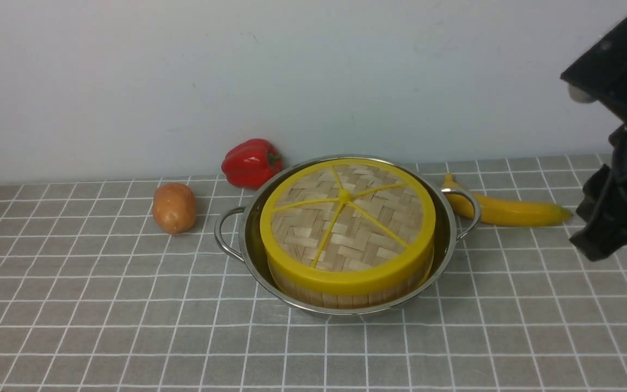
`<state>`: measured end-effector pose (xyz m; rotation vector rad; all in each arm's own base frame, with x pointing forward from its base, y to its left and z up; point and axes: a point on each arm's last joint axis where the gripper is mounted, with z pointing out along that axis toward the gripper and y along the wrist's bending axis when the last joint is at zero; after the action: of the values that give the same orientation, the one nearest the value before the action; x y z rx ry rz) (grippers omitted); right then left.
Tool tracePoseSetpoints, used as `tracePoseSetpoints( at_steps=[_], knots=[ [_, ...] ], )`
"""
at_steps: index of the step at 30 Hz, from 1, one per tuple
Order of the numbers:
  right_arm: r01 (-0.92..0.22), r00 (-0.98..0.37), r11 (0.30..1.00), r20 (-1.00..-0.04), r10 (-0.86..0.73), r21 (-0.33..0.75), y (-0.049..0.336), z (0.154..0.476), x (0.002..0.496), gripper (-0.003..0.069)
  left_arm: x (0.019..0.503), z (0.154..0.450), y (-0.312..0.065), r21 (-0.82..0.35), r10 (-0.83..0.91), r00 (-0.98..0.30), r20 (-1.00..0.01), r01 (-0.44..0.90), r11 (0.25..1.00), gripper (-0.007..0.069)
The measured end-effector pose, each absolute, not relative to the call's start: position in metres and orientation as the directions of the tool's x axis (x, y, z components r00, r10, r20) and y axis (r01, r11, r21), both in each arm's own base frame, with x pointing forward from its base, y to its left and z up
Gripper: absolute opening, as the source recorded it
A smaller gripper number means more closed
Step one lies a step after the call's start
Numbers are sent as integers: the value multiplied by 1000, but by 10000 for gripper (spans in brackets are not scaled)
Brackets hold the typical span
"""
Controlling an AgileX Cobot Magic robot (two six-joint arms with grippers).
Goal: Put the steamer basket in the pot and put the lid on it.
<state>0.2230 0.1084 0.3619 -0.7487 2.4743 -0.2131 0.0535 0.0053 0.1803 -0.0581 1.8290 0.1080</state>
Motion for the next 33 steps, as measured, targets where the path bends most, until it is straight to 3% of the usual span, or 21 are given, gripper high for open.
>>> tracePoseSetpoints(
  at_steps=[4,9,15,22,28,33],
  knots=[
    [-545,-630,766,-436,-643,-340,113,359,229,239,53,180,5,43,17,-258,-966,-97,994,243],
    [-623,-380,692,-632,-676,-366,152,354,269,239,53,180,5,43,17,-258,-966,-97,994,243],
    [-602,-258,699,-734,-628,-387,186,372,318,239,53,180,5,43,17,-258,-966,-97,994,243],
    [-613,-285,726,-770,-570,-311,219,383,363,210,53,180,5,43,17,-258,-966,-97,994,243],
    [-737,-313,642,-736,-601,-211,247,364,382,160,53,180,5,43,17,-258,-966,-97,994,243],
    [-767,-314,620,-747,-585,-163,259,355,390,155,53,180,5,43,17,-258,-966,-97,994,243]
  ],
)
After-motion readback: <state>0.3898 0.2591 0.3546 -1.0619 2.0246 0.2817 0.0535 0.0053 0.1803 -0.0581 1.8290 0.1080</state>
